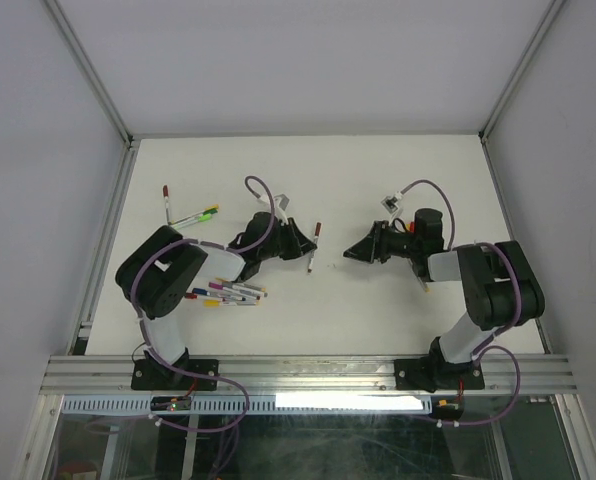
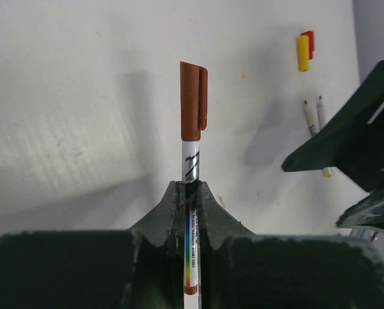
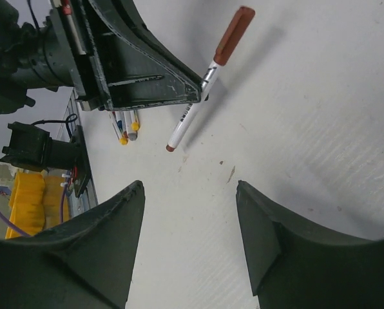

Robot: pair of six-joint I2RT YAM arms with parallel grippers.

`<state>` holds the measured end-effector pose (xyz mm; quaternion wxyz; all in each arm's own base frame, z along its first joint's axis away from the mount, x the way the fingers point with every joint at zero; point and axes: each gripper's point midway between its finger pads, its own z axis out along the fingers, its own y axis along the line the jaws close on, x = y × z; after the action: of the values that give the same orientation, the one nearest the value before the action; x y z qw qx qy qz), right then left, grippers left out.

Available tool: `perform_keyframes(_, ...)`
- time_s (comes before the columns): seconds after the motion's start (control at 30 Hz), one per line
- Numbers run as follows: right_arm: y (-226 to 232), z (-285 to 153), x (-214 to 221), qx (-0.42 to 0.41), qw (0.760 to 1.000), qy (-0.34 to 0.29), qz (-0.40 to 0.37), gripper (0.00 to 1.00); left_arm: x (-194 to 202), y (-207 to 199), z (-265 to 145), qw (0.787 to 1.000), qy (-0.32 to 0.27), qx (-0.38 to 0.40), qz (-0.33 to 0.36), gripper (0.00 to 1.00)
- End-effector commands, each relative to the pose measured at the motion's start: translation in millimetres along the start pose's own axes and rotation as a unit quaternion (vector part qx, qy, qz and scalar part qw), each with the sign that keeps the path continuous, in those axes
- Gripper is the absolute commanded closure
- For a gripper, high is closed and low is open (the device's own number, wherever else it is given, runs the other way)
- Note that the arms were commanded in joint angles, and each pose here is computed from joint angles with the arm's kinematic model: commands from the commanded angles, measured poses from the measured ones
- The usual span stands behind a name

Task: Open the pen caps
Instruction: Pick up the pen from the center of the board.

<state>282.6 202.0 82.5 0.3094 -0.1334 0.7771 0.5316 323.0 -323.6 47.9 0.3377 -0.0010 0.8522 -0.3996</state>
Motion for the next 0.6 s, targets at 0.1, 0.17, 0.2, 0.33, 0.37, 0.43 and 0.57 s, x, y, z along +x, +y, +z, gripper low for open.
perform_keyframes(0.1,-5.4,17.2,2.2,-0.003,1.0,0.015,0.003,0.39,-22.1,-49.4,11.2,0.991,-0.056,0.104,-0.056,1.0)
perform_keyframes(0.17,-4.0,22.1,5.4,-0.004,1.0,0.023,0.002,0.39,-19.4,-53.9,14.2,0.989,-0.059,0.111,-0.073,1.0)
perform_keyframes(0.2,-4.2,23.9,5.3,-0.001,1.0,0.024,0.003,0.39,-17.9,-56.1,15.8,0.989,-0.059,0.115,-0.078,1.0)
perform_keyframes(0.33,-6.6,29.3,4.2,0.005,1.0,0.024,0.02,0.39,-14.7,-65.3,19.9,0.984,-0.072,0.129,-0.097,1.0)
perform_keyframes(0.37,-7.3,30.1,5.9,0.005,0.999,0.026,0.026,0.39,-13.2,-68.3,20.8,0.983,-0.073,0.133,-0.101,1.0)
perform_keyframes(0.43,-9.0,31.6,8.2,0.006,0.999,0.028,0.033,0.4,-12.0,-73.2,23.2,0.981,-0.078,0.139,-0.109,1.0)
perform_keyframes(0.57,-13.7,34.4,14.4,0.017,0.998,0.041,0.051,0.4,-11.1,-81.2,27.7,0.978,-0.088,0.147,-0.118,1.0)
